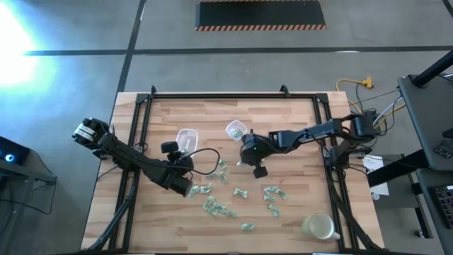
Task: Pick and place items into bin
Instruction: Put the stevia packet into the small transparent container
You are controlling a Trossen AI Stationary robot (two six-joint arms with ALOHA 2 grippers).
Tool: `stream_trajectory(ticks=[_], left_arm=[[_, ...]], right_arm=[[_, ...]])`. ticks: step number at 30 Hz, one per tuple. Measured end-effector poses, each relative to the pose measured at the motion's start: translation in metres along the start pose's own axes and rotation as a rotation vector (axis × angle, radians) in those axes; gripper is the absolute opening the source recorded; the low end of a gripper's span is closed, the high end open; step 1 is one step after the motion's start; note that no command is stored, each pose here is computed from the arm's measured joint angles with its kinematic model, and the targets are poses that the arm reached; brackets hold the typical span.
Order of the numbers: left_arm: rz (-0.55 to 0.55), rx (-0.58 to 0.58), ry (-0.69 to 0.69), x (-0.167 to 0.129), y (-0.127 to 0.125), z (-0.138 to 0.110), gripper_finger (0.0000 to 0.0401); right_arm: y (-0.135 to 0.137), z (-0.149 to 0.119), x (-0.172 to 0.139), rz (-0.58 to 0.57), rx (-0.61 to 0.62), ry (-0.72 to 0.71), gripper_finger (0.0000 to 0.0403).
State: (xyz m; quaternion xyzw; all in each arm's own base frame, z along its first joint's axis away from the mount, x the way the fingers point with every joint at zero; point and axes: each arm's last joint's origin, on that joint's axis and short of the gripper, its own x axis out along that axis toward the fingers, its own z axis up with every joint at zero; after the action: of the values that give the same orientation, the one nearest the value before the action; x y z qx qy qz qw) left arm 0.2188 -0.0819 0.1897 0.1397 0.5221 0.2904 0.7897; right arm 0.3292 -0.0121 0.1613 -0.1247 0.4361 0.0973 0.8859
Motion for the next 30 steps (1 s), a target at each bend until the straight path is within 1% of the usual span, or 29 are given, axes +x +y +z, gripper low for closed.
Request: stream_trajectory(ticks=[3, 7, 11, 16, 19, 22, 26, 30], left_arm=[[0.0, 0.0, 0.0, 0.0, 0.0, 0.0, 0.0123], [-0.002, -0.004, -0.003, 0.0, 0.0, 0.0, 0.0123], [-0.002, -0.005, -0.004, 0.0, 0.0, 0.0, 0.0123], [-0.002, -0.004, -0.003, 0.001, 0.0, 0.0, 0.0123], [-0.002, -0.002, -0.004, 0.001, 0.0, 0.0, 0.0123], [-0.002, -0.002, -0.004, 0.001, 0.0, 0.0, 0.0123], [-0.002, -0.002, -0.004, 0.001, 0.0, 0.0, 0.0123], [-0.002, -0.002, -0.004, 0.001, 0.0, 0.0, 0.0123]], right_arm=[[-0.006, 0.008, -0.012, -0.132, -0.024, -0.023, 0.0009], [-0.024, 0.014, -0.021, -0.366, -0.018, -0.056, 0.0009], [-0.048, 0.014, -0.022, -0.462, 0.017, -0.12, 0.0009], [-0.072, -0.003, -0.019, -0.499, 0.107, -0.075, 0.0009], [-0.08, -0.011, -0.016, -0.482, 0.145, -0.052, 0.0009], [-0.082, -0.015, -0.012, -0.441, 0.151, -0.056, 0.0009], [-0.082, -0.016, -0.011, -0.438, 0.164, -0.057, 0.001], [-0.082, -0.016, -0.011, -0.439, 0.166, -0.058, 0.0029]])
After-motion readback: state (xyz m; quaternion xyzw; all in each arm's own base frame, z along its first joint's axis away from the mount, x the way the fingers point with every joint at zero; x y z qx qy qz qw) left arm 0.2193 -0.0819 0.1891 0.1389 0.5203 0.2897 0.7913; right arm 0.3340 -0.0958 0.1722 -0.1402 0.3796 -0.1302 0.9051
